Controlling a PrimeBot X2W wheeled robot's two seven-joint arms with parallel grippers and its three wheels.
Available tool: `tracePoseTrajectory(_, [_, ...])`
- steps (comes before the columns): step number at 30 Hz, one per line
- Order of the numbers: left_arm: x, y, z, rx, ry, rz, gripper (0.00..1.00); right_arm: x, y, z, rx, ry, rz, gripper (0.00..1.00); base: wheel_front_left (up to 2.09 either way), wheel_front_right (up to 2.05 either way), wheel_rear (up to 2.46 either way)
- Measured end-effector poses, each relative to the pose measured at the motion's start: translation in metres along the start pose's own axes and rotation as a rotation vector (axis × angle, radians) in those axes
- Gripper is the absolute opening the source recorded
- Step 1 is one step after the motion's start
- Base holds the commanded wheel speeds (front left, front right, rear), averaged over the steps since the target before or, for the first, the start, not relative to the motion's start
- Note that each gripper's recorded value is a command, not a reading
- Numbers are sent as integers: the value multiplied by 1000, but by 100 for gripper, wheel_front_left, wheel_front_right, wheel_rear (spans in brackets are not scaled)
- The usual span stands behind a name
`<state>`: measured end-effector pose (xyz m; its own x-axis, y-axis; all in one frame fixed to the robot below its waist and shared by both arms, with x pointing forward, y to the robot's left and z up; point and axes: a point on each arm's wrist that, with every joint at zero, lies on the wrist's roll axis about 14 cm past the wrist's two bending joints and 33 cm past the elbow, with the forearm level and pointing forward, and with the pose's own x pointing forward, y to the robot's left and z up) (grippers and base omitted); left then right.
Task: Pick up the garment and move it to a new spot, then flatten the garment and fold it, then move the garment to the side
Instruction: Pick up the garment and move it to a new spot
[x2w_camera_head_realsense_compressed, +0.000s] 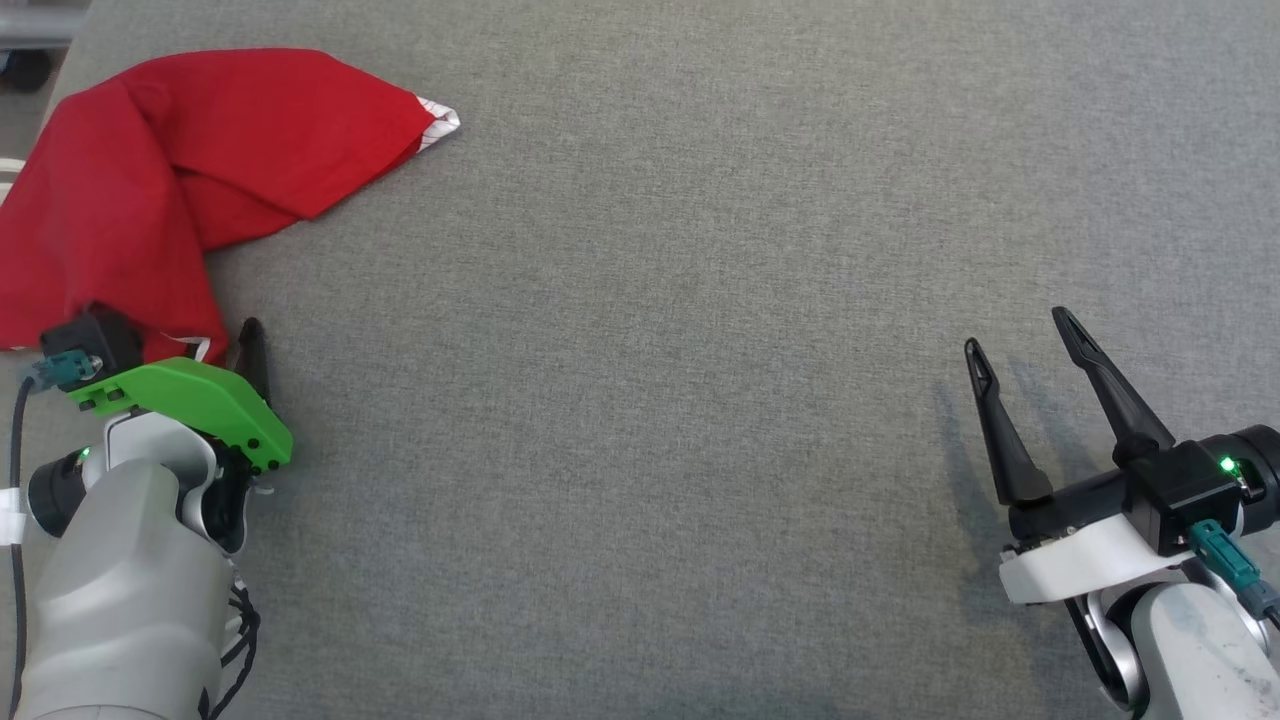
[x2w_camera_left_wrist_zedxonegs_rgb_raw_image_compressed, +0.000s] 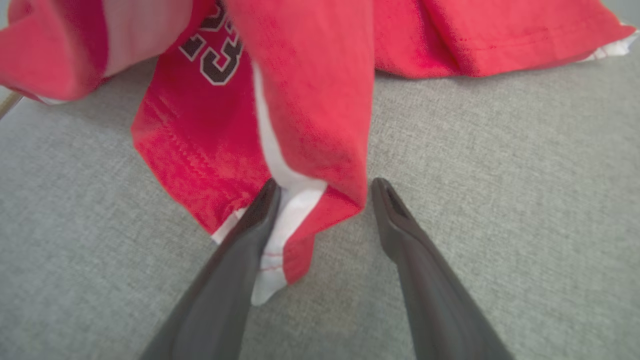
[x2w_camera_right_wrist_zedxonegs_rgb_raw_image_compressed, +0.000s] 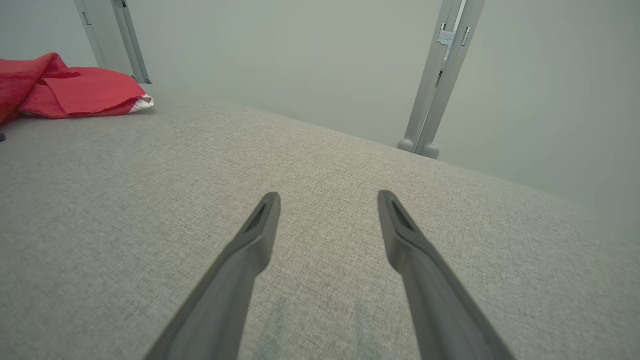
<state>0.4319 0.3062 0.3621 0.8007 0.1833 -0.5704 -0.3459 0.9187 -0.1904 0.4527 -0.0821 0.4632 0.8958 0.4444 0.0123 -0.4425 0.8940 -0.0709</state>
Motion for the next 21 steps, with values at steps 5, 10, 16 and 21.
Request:
tracePoseTrajectory(5, [8,-9,4,-16,-1,-15,0,-3,-6,0,4,2,-26,100,0,0,0])
tracePoseTrajectory(10, [11,-36,22,8,-14,-92,0,-6,-8,4,21,-5,-50,100,0,0,0])
tracePoseTrajectory(16, [7,-97,67,46,-74,-272,0,-13,-10,10,57,-16,-95,100,0,0,0])
tracePoseTrajectory(21, [-11,-159,103,-3,-98,-469,0,-16,-10,22,90,-48,-128,100,0,0,0])
